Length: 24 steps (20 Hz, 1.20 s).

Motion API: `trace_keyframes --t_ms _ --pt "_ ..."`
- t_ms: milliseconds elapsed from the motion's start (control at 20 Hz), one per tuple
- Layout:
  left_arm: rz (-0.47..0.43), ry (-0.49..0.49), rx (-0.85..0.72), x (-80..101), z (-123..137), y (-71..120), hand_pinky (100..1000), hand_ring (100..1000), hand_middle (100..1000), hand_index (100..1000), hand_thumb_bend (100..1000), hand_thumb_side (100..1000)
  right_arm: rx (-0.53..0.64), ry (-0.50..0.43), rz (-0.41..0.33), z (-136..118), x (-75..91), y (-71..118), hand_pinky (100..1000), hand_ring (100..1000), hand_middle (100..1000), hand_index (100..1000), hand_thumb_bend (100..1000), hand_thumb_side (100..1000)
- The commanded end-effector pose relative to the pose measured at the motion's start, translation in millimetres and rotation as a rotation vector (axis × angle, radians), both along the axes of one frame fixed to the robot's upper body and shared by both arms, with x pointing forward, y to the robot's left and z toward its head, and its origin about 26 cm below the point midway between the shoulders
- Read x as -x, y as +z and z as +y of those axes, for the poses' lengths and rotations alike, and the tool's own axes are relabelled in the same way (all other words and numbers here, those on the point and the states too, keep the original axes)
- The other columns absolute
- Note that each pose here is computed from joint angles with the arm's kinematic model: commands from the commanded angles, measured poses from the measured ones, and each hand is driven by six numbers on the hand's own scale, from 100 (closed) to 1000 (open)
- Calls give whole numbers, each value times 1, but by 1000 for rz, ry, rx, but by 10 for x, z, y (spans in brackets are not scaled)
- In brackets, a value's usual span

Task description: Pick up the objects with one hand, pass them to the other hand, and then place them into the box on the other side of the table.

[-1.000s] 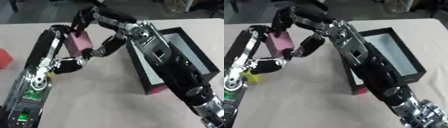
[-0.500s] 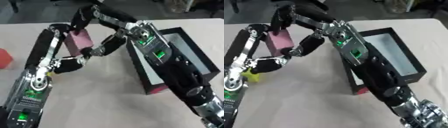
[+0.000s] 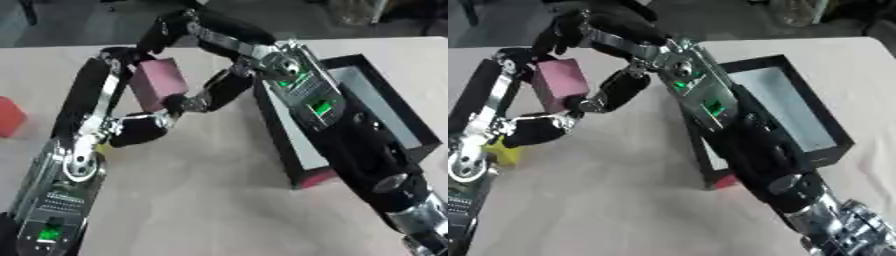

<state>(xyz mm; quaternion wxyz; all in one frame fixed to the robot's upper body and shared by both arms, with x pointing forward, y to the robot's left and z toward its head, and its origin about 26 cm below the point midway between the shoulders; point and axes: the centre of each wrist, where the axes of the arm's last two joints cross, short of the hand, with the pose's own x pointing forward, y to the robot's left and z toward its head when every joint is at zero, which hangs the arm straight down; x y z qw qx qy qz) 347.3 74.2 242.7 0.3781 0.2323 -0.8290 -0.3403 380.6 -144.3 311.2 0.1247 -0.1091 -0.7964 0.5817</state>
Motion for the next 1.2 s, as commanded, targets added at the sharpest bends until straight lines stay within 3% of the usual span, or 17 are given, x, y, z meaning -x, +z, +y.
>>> trace_keyframes --t_ms 50,750,1000,1200 --pt "-35 -10 13 54 -79 114 662 446 400 591 301 100 -7 36 -69 73 124 120 761 717 641 773 388 100" --pt "-16 39 2 34 -89 88 648 431 362 583 330 100 -33 56 -125 69 324 239 741 688 592 737 400 100" --pt "-12 49 7 39 -81 92 645 429 356 581 330 100 -27 37 -138 46 326 230 742 688 594 737 403 100" --pt "-10 56 6 38 -75 90 643 428 355 581 333 100 -25 28 -146 35 315 222 742 688 536 736 403 100"
